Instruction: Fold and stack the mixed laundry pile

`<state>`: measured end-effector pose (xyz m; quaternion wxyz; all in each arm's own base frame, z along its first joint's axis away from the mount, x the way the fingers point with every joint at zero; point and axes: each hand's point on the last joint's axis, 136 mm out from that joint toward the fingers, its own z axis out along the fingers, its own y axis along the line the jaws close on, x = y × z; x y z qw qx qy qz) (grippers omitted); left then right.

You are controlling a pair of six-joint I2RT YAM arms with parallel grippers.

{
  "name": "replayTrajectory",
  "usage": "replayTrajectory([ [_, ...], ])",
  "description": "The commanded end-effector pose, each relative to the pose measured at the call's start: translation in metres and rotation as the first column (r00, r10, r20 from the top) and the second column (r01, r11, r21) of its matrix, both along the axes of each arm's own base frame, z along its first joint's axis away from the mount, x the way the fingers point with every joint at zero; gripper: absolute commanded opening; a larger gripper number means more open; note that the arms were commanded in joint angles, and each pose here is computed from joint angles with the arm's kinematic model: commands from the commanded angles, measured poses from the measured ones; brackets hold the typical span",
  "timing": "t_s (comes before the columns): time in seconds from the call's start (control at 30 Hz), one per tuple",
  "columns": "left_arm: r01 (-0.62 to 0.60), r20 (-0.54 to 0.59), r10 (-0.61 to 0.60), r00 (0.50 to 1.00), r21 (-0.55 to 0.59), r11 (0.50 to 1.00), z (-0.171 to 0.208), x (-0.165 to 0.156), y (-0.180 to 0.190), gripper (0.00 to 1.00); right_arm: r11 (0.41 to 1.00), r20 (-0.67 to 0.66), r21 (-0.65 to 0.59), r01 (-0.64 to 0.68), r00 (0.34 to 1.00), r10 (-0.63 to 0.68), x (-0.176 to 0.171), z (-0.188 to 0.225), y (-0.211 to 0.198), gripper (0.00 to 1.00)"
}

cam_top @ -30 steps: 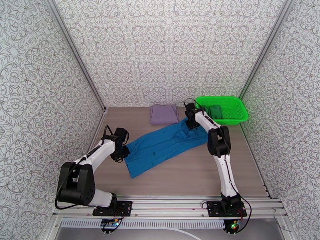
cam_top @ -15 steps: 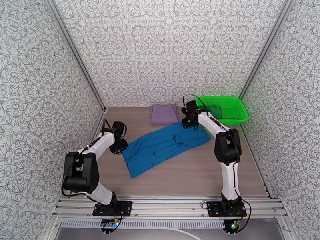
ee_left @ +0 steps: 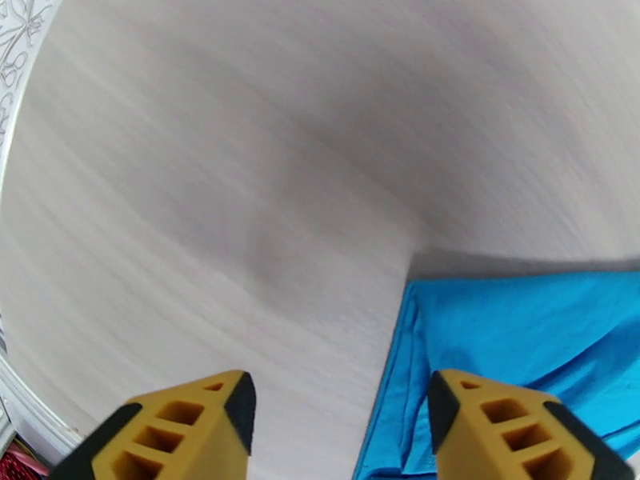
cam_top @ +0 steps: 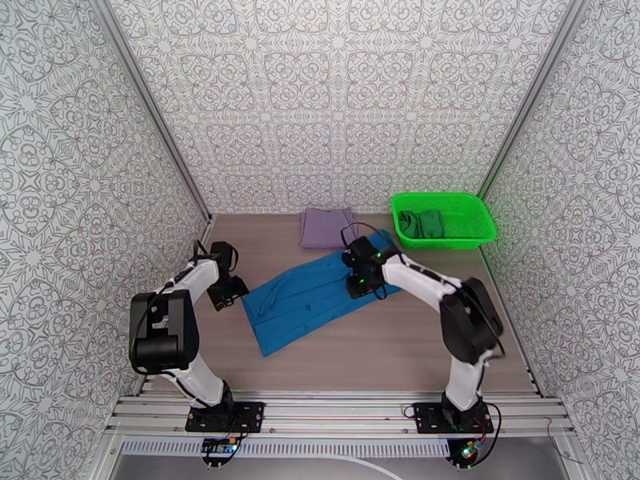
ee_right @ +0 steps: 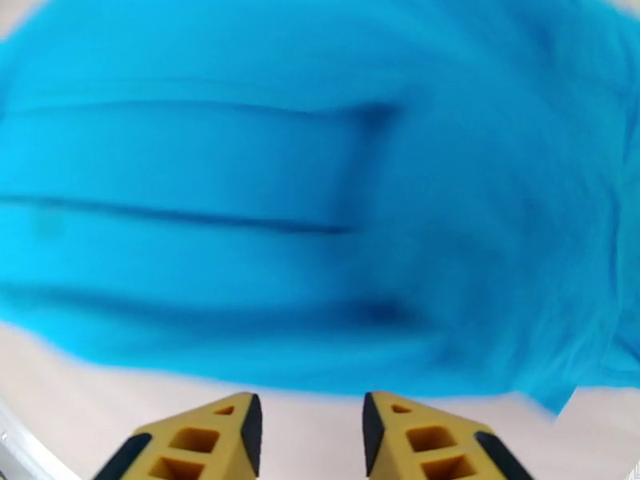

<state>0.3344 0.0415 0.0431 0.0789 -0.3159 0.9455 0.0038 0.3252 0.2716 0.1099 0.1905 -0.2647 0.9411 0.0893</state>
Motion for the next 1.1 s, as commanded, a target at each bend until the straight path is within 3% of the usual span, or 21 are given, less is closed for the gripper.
replayTrajectory([
  [0.0, 0.039, 0.04, -0.036, 0.999, -0.08, 0.996, -0.001, 0.016, -0.013, 0.68, 1.0, 0.024, 0.014, 0.003, 1.0, -0.003, -0.027, 0.007, 0.021, 0.44],
  [0.37, 0.078, 0.012, -0.077, 0.997, -0.18, 0.981, -0.034, 0.018, -0.039, 0.67, 0.963, 0.011, 0.052, -0.264, 0.964, 0.264, -0.116, -0.002, 0.15, 0.62],
  [0.53, 0.105, -0.009, -0.108, 0.994, -0.194, 0.975, -0.05, 0.023, -0.047, 0.49, 0.936, -0.013, 0.016, -0.351, 0.936, 0.351, -0.138, -0.018, 0.196, 0.65],
  [0.7, 0.116, -0.004, -0.119, 0.993, -0.215, 0.97, -0.049, 0.023, -0.05, 0.18, 0.918, -0.035, -0.051, -0.393, 0.919, 0.392, -0.148, -0.036, 0.223, 0.66],
  [0.83, 0.127, -0.006, -0.132, 0.991, -0.218, 0.968, -0.05, 0.019, -0.05, 0.02, 0.924, -0.061, -0.078, -0.375, 0.927, 0.371, -0.147, -0.055, 0.236, 0.65],
  [1.07, 0.127, -0.002, -0.131, 0.991, -0.236, 0.964, -0.05, 0.015, -0.049, 0.0, 0.925, -0.126, -0.071, -0.374, 0.923, 0.364, -0.152, -0.083, 0.253, 0.59],
])
